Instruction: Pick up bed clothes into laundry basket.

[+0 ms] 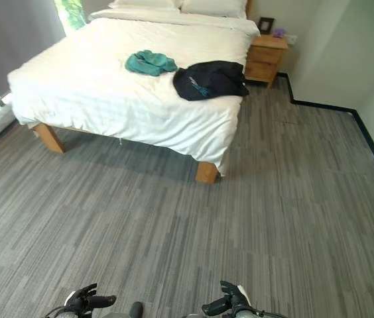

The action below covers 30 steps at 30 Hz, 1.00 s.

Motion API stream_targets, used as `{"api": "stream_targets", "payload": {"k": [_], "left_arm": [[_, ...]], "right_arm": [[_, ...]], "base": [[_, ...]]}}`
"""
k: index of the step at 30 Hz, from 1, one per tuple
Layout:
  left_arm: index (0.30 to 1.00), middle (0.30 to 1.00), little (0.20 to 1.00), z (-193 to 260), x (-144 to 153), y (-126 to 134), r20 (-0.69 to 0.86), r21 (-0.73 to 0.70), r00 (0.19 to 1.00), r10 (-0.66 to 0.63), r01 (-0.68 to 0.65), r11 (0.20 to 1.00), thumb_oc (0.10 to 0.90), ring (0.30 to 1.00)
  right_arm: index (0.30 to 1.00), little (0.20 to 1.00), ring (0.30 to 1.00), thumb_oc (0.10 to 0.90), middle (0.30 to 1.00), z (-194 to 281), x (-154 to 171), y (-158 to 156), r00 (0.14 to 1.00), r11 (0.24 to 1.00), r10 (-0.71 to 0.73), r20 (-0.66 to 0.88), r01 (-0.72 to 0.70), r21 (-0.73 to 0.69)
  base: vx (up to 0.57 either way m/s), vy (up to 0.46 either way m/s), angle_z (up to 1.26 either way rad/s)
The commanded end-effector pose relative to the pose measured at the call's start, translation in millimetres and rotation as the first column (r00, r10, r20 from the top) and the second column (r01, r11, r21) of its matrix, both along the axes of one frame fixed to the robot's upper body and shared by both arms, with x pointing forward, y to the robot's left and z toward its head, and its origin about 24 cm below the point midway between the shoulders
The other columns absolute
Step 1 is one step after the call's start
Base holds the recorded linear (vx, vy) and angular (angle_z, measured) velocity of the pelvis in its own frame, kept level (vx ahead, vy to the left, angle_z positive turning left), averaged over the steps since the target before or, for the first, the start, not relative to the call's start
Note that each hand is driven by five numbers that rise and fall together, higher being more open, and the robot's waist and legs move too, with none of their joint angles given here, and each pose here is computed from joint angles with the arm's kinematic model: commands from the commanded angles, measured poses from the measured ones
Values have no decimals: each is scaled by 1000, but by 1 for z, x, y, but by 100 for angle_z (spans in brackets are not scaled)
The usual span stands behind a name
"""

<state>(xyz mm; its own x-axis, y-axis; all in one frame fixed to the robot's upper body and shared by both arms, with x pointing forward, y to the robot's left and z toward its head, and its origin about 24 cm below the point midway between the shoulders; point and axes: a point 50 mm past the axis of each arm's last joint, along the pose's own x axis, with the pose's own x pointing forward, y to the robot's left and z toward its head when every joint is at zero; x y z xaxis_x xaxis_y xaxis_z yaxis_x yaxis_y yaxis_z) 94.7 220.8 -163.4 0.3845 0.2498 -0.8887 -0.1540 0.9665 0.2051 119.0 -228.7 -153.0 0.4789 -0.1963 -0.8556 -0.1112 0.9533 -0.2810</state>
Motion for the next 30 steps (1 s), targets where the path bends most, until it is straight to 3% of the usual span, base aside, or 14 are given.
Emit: {"api": "stream_targets", "payload": {"k": [1, 4, 8, 13, 14, 16, 18, 19, 22, 24, 30], "left_arm": [[900, 900, 900, 6, 9, 12, 57, 32, 998, 28, -30, 999, 800, 900], [900, 900, 900, 12, 27, 15, 140, 41, 988, 60, -66, 997, 800, 900], [900, 900, 900, 44, 84, 18, 403, 35, 913, 67, -89, 995, 800, 900], [900, 900, 900, 112, 150, 29, 720, -19, 686, 108, -136, 991, 800, 900], [900, 900, 900, 143, 167, 28, 818, -58, 563, 122, -131, 990, 800, 900], [900, 900, 900, 143, 167, 28, 817, -57, 564, 122, -131, 990, 800, 900], [900, 900, 900, 176, 176, 25, 898, -117, 413, 153, -110, 987, 800, 900], [900, 900, 900, 180, 176, 24, 906, -122, 394, 154, -104, 987, 800, 900], [900, 900, 900, 181, 175, 22, 910, -109, 390, 141, -104, 989, 800, 900], [900, 900, 900, 174, 174, 18, 896, -158, 397, 197, -130, 979, 800, 900], [900, 900, 900, 177, 169, 7, 894, -246, 349, 281, -142, 959, 800, 900]], "right_arm": [[900, 900, 900, 800, 900, 10, 19, -7, 995, 1000, -10, 95, 12, -15], [900, 900, 900, 800, 900, 22, 37, -20, 967, 987, -160, 200, 160, 16], [900, 900, 900, 800, 900, 55, 83, -30, 870, 968, -250, 426, 235, 88], [900, 900, 900, 800, 900, 116, 135, -32, 687, 968, -248, 683, 207, 143], [900, 900, 900, 800, 900, 141, 148, -26, 599, 972, -233, 766, 165, 166], [900, 900, 900, 800, 900, 141, 148, -26, 600, 972, -233, 766, 166, 166], [900, 900, 900, 800, 900, 171, 154, -19, 487, 978, -210, 848, 109, 180], [900, 900, 900, 800, 900, 177, 154, -14, 461, 979, -203, 864, 85, 185], [900, 900, 900, 800, 900, 183, 152, -4, 416, 969, -241, 877, 48, 243], [900, 900, 900, 800, 900, 188, 151, 12, 398, 957, -246, 884, -47, 287], [900, 900, 900, 800, 900, 204, 149, 25, 333, 961, -216, 918, -92, 260]], "base": [[28, 0, 9], [27, 13, 2], [-20, 39, -11], [-17, 53, -20], [-31, 49, -22], [-19, 26, -14], [-32, 63, -10], [-19, 57, -19], [-8, 64, -22], [-2, 79, -15], [17, 150, -7]]}}
